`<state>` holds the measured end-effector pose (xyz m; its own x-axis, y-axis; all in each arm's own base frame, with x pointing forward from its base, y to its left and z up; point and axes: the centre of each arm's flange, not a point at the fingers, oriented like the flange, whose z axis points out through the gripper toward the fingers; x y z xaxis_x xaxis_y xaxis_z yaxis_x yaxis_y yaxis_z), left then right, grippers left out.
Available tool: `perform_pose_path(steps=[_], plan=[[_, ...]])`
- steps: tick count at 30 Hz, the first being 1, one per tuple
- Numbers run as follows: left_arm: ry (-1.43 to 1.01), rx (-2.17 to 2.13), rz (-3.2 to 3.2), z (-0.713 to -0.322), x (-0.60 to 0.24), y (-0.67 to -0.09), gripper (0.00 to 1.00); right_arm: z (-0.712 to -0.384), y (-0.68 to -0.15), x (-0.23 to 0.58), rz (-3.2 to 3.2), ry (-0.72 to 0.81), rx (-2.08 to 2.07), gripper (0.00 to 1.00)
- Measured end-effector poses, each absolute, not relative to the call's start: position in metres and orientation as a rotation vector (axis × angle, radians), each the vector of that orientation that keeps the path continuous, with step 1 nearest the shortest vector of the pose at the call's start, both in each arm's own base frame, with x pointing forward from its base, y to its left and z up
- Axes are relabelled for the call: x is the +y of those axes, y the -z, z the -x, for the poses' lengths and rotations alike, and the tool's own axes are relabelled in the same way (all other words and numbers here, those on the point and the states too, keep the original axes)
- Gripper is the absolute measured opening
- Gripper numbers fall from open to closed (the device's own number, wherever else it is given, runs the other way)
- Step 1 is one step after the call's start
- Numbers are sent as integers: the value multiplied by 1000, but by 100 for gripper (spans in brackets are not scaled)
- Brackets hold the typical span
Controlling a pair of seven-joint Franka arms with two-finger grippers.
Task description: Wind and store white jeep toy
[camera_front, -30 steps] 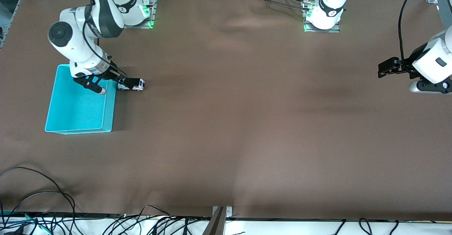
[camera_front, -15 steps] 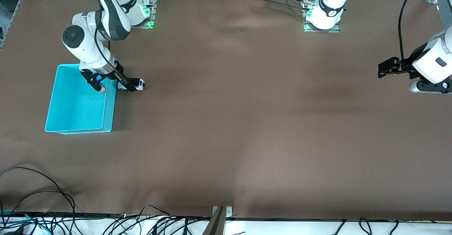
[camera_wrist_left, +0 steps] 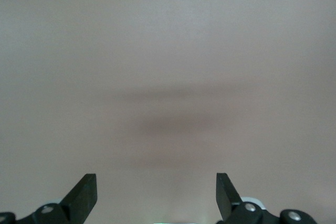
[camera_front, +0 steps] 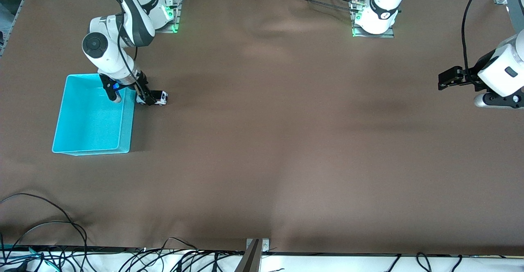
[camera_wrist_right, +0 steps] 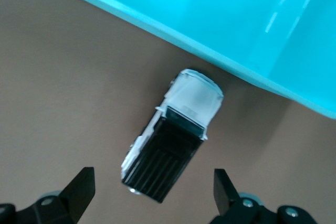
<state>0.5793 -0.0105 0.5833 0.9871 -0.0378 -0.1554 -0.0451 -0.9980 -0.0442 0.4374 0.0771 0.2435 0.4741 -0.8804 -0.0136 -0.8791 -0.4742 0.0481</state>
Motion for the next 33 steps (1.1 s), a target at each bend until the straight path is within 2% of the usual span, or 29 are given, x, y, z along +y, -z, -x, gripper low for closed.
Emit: perform_pose_path(steps=[10, 20, 33], plan=[[-240, 65, 3084, -579, -11, -583, 100, -429, -231, 77, -2580, 63, -1665, 100], [-240, 65, 3084, -579, -11, -583, 100, -426, -210, 82, -2489, -33, -1693, 100], [-240, 66, 3084, -579, -11, -583, 100, -429, -207, 85, -2447, -73, -1813, 100]])
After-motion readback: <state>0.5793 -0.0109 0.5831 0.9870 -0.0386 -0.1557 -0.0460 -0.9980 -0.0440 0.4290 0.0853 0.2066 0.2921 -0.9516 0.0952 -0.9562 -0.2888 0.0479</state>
